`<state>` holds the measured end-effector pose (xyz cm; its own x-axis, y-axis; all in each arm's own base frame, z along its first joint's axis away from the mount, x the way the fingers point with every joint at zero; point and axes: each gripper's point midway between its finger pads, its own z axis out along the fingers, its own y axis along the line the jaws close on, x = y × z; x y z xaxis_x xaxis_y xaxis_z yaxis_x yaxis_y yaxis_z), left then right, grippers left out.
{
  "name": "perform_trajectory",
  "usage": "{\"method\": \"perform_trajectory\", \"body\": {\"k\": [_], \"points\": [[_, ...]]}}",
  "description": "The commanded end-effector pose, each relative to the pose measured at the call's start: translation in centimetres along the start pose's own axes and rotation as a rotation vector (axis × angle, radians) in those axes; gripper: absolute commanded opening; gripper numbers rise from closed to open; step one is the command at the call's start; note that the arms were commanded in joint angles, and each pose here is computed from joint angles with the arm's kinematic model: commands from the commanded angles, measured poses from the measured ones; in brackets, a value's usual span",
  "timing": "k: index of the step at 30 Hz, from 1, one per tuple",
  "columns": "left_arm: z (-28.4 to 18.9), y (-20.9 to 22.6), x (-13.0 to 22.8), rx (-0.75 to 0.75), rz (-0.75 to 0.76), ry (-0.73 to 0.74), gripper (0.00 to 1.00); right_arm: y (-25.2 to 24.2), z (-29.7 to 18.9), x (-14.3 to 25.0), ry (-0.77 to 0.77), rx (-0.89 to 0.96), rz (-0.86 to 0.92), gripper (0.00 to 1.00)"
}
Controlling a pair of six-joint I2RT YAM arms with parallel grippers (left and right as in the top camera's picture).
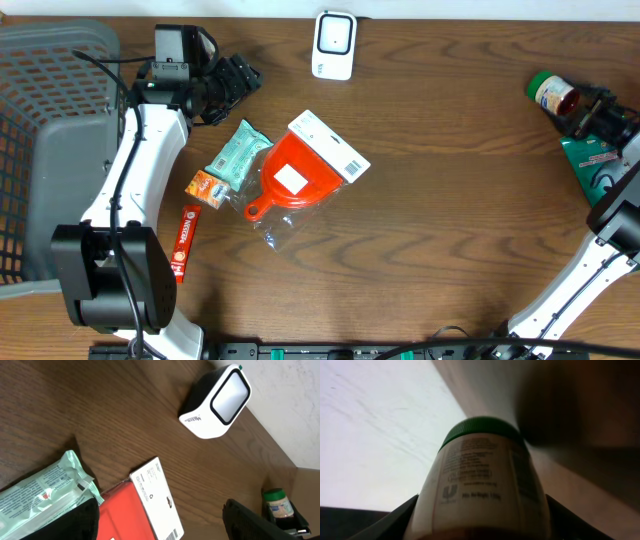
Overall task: Scan the item barcode
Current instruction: 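Move the jar to the top-right table corner with the right gripper, then lower the jar onto the table and open the right gripper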
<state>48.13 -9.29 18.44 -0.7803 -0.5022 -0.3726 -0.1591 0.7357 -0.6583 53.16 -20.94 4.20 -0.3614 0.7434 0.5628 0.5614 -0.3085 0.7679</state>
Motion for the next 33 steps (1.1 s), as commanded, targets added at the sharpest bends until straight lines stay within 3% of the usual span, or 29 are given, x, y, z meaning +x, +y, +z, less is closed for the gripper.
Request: {"method": "perform_trajectory", "body": {"k": [1,10,22,33], "points": [[-0.9,-0.5,-1.1,-0.001,0.021,-0.041,0.78,-2.8,-0.3,-2.4,-0.13,0.099,-0.095,0.01],[-0.9,-0.4,-1.1,-0.007,0.02,-0.045,0.78,-3.1,-0.3,-2.7,-0.148,0.118,-0.163,0.01],[-0.9,-0.4,-1.1,-0.007,0.02,-0.045,0.78,-3.2,-0.3,-2.7,-0.127,0.144,-0.463,0.15],[-0.9,-0.4,-1.1,-0.007,0.02,-0.045,0.78,-5.6,-0.9,-3.3,-0.159,0.257,-0.511,0.21]]}}
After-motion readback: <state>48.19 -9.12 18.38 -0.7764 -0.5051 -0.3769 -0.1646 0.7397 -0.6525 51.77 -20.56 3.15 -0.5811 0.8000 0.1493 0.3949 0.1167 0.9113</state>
